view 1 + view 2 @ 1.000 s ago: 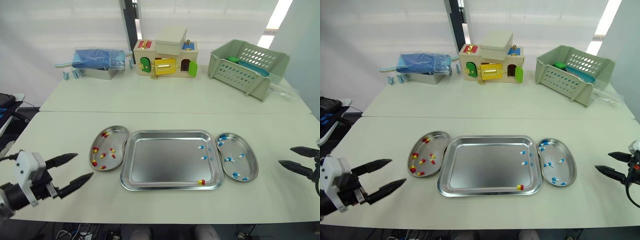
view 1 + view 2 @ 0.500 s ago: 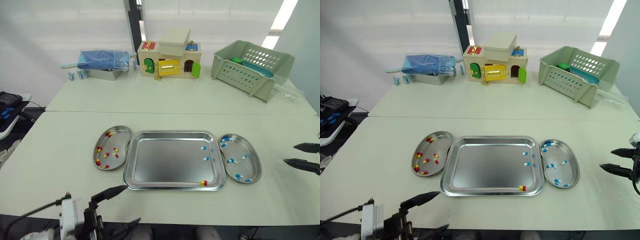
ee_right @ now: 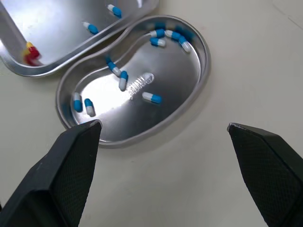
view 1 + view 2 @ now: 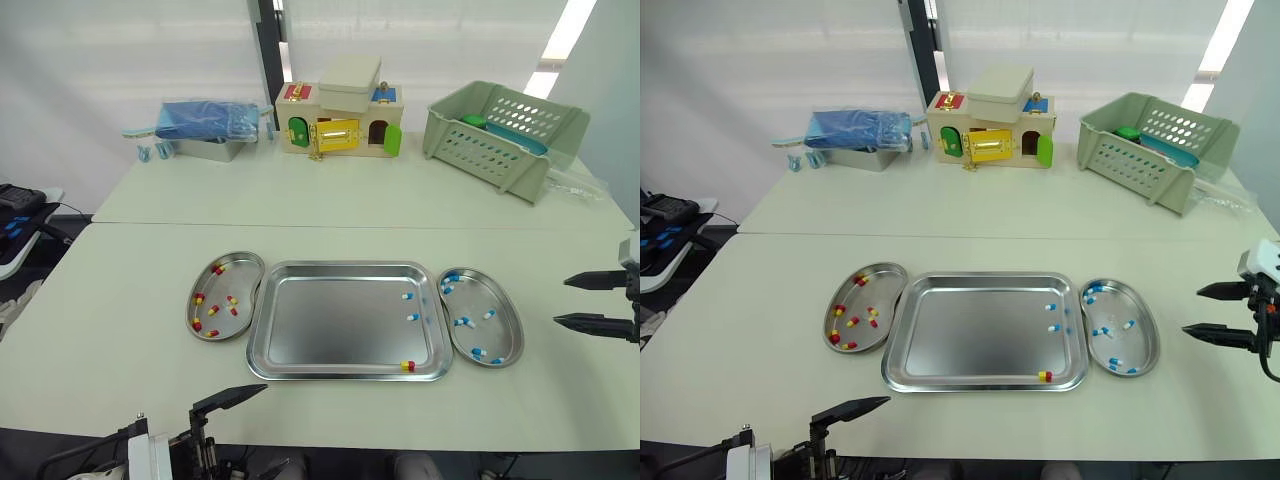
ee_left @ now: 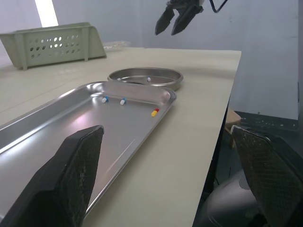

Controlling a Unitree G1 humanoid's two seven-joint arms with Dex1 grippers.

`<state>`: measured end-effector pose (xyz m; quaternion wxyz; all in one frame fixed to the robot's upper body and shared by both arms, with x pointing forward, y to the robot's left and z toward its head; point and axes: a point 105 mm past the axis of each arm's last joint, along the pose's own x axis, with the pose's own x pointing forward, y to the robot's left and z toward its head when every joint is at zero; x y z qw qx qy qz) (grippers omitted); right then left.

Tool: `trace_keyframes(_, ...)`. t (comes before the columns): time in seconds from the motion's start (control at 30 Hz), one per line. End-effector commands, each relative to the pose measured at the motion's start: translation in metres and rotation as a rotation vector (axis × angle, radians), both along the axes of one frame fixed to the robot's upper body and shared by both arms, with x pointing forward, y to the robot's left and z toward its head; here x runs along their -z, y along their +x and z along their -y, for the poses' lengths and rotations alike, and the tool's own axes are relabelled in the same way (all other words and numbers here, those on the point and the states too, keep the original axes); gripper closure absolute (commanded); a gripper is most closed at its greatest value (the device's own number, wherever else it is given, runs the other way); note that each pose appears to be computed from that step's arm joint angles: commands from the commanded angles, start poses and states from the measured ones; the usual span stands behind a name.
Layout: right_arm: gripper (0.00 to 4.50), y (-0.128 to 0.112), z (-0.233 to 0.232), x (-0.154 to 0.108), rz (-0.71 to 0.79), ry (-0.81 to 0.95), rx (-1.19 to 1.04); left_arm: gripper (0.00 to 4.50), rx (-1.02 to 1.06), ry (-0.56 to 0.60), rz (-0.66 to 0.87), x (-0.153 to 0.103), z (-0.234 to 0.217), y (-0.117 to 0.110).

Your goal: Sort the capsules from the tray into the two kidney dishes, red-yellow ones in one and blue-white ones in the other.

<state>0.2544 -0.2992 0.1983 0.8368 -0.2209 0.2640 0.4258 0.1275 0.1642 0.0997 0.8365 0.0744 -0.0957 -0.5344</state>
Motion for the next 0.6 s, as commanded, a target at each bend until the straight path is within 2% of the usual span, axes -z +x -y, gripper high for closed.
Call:
trace_keyframes(0.03, 0.0, -0.001, -0.016, -0.016, 0.033, 0.016, -0.059, 0.03, 0.0, -0.004, 0.018, -0.004, 0.001, -0.001)
trace_keyframes(0.27, 0.0, -0.013, -0.017, -0.002, 0.092, 0.074, -0.095, 0.03, -0.048, 0.015, -0.025, -0.011, -0.005, 0.01)
trace_keyframes(0.43, 0.0, -0.054, -0.037, 0.02, 0.105, 0.216, -0.147, 0.03, -0.037, 0.045, -0.099, -0.027, -0.002, 0.036)
trace_keyframes(0.6, 0.0, -0.086, -0.052, 0.047, 0.104, 0.239, -0.164, 0.03, 0.015, 0.114, -0.148, -0.043, 0.005, 0.064)
